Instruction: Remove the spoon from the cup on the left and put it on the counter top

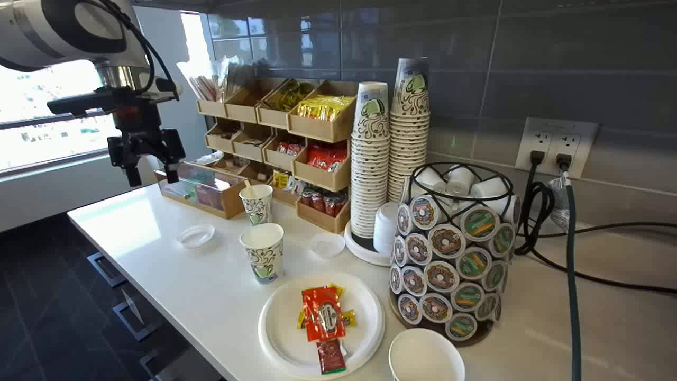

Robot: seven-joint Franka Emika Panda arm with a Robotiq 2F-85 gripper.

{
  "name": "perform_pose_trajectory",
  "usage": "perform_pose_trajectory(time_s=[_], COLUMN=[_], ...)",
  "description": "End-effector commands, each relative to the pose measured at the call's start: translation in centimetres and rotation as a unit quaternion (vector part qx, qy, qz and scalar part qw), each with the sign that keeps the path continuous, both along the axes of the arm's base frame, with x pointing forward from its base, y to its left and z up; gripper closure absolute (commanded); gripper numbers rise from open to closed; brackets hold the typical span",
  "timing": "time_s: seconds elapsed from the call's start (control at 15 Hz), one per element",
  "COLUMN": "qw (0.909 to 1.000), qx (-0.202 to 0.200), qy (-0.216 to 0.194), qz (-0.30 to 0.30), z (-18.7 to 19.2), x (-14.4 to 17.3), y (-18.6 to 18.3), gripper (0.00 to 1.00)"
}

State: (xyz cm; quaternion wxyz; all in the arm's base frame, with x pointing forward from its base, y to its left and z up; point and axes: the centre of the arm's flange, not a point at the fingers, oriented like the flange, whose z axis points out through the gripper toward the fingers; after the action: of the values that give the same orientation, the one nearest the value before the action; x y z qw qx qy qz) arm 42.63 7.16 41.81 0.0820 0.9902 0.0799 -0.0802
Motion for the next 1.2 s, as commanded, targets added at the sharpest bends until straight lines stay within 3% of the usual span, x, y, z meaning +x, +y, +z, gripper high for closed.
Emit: perform_pose_trajectory(time_s=[0.0,0.33,0.6,0.67,0.93,1.13], qw=[1.0000,1.0000,0.9973,0.9951,0.9783,0.9661], qx=[0.000,0.000,0.030,0.038,0.022,0.003], qy=[0.000,0.000,-0.025,-0.028,-0.117,-0.145], qz=[0.000,0.000,-0.063,-0.086,-0.169,-0.214], z=[0.0,0.0,-0.5,-0.4,-0.4,-0.9], x=[0.0,0.0,3.7,4.6,8.8,11.4], y=[0.0,0.0,3.3,4.1,4.8,4.5], gripper=[0.00,0.00,0.00,0.00,0.00,0.00])
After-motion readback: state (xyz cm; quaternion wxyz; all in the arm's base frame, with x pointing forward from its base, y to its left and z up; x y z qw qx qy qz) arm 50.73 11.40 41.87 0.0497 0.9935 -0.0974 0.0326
